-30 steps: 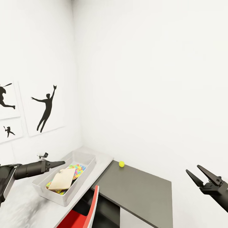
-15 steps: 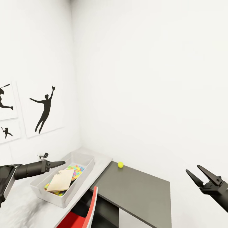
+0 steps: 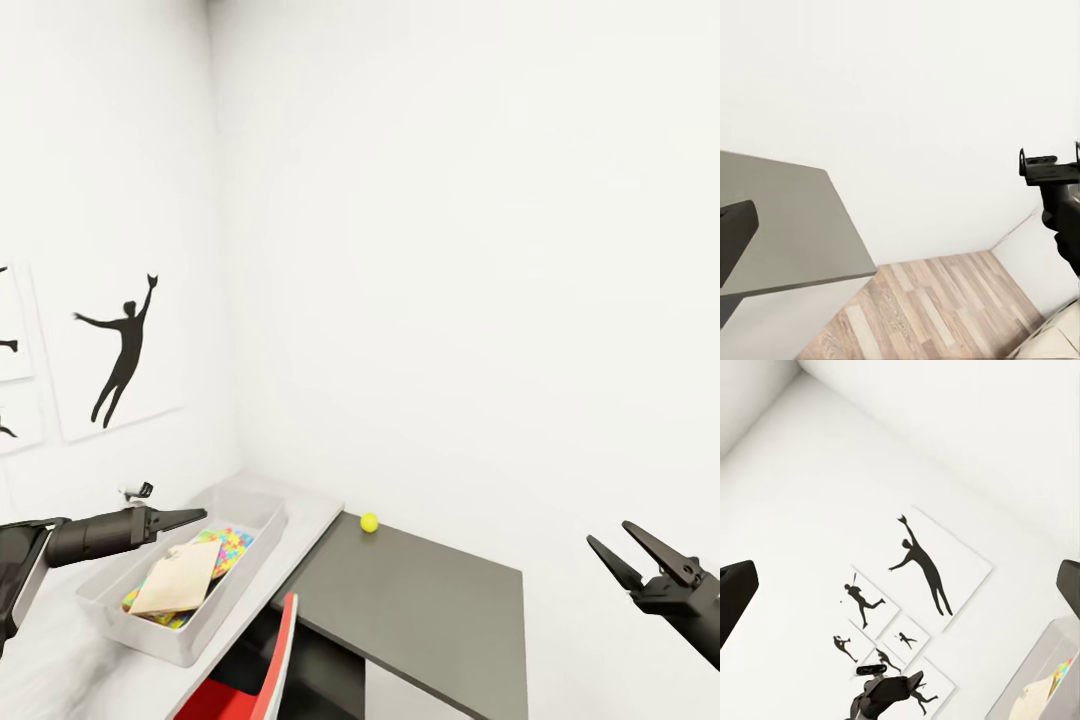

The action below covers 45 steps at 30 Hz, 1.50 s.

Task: Put all the toys in the child's room - the three board games (two on the bed and one on the table), the two jigsaw puzzles on the table, and the tennis ball on the table - inside the toy box on the table in the child's room.

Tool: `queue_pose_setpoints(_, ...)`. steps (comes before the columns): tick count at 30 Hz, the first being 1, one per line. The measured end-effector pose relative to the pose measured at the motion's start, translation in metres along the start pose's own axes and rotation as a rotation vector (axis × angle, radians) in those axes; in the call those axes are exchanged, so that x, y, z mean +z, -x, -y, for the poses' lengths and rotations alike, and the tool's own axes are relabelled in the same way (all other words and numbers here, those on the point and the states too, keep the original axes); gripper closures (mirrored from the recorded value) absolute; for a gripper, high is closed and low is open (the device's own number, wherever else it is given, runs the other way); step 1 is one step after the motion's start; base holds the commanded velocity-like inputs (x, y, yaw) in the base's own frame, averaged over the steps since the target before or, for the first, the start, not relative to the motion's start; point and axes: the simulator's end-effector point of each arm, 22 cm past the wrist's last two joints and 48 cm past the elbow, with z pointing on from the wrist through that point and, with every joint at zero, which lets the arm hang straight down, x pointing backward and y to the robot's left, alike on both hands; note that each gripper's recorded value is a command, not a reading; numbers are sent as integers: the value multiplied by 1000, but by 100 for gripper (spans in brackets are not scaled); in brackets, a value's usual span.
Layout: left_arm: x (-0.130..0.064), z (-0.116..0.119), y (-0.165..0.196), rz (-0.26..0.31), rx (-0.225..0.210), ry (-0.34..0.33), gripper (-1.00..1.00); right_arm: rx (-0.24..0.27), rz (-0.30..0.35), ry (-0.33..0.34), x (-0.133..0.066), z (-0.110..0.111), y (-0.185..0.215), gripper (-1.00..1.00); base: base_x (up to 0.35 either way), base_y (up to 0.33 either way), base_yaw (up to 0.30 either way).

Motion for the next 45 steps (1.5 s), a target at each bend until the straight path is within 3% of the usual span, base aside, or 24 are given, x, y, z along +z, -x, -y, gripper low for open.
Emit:
queue_pose_setpoints(23, -2, 9, 4, 6, 18, -6, -100, -12, 5, 18, 0, -9, 2, -100, 0, 0, -156)
queue_pose_setpoints(45, 0, 0, 0, 0, -1, 0, -100, 7, 6, -5, -2, 3, 2, -100, 0, -69, -196)
